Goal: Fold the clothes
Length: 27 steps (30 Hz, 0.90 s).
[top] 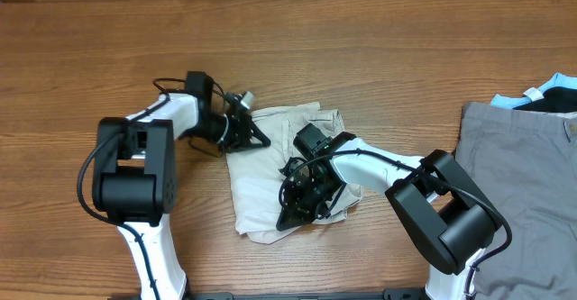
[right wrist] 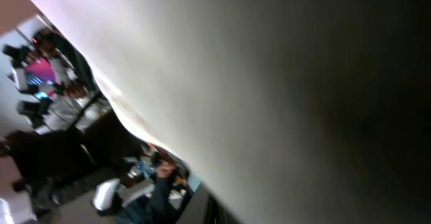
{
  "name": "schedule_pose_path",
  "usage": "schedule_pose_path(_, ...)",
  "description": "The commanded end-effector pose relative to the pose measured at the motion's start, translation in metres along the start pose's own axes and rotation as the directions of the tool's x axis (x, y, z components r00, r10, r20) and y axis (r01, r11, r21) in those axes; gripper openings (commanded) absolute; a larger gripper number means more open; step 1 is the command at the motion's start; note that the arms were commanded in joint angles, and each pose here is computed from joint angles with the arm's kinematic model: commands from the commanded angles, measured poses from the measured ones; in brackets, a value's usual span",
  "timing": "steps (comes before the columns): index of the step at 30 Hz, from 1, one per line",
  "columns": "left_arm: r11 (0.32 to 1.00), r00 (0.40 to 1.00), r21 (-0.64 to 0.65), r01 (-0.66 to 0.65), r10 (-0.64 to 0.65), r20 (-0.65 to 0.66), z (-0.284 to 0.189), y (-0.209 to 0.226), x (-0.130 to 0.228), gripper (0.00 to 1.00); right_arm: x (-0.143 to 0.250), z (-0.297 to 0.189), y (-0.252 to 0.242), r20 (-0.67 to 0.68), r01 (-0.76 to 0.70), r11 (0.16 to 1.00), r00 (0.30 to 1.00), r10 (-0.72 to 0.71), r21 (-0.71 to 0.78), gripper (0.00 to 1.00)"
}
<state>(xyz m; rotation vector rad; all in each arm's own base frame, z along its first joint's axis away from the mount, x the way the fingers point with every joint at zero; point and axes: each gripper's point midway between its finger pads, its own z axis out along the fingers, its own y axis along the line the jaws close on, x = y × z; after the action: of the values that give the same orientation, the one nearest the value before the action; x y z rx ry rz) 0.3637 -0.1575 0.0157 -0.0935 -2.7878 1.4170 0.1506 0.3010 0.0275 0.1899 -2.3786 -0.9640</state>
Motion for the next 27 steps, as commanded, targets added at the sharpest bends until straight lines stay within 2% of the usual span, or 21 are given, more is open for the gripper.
schedule_pose_path(1, 0.997, 0.994, -0.073, 0.014, -0.006, 0.106, -0.040, 0.020, -0.039, 0.15, 0.024, 0.011, -0.033, -0.065, -0.090, 0.992, 0.993, 0.096, 0.089, 0.04)
schedule_pose_path(7, 1.000, 0.986, 0.007, -0.005, 0.003, 0.168, -0.105, -0.016, -0.067, 0.19, 0.019, -0.013, -0.007, 0.045, 0.064, 0.992, 0.997, -0.069, 0.106, 0.04)
schedule_pose_path(11, 1.000, 0.988, 0.007, 0.000, -0.001, 0.155, -0.139, -0.035, -0.064, 0.25, 0.011, -0.048, 0.015, 0.199, 0.198, 0.958, 0.950, -0.239, 0.206, 0.06)
schedule_pose_path(13, 0.999, 0.991, 0.007, 0.037, -0.038, 0.125, -0.149, -0.041, -0.054, 0.30, 0.007, -0.071, 0.026, 0.294, 0.233, 0.931, 0.903, -0.314, 0.281, 0.17)
schedule_pose_path(15, 0.998, 0.994, 0.019, 0.067, -0.068, 0.090, -0.153, -0.047, -0.042, 0.42, 0.002, -0.095, 0.035, 0.380, 0.242, 0.902, 0.845, -0.377, 0.358, 0.41)
schedule_pose_path(16, 0.996, 0.994, 0.026, 0.082, -0.084, 0.070, -0.155, -0.050, -0.037, 0.44, 0.000, -0.106, 0.039, 0.418, 0.240, 0.889, 0.814, -0.403, 0.390, 0.51)
schedule_pose_path(18, 0.997, 0.997, 0.038, 0.070, -0.071, 0.027, -0.157, -0.059, -0.024, 0.43, -0.003, -0.129, 0.048, 0.483, 0.229, 0.866, 0.752, -0.448, 0.445, 0.63)
schedule_pose_path(23, 0.999, 0.999, 0.030, -0.037, 0.037, 0.008, -0.170, -0.087, 0.000, 0.40, -0.002, -0.169, 0.068, 0.612, 0.160, 0.864, 0.646, -0.457, 0.477, 0.70)
schedule_pose_path(26, 0.991, 0.989, -0.024, -0.130, 0.131, 0.062, -0.190, -0.119, 0.012, 0.41, 0.000, -0.177, 0.067, 0.664, 0.094, 0.902, 0.645, -0.377, 0.421, 0.73)
schedule_pose_path(27, 0.987, 0.986, -0.062, -0.145, 0.149, 0.074, -0.197, -0.127, 0.018, 0.41, 0.001, -0.177, 0.064, 0.674, 0.063, 0.913, 0.655, -0.342, 0.403, 0.70)
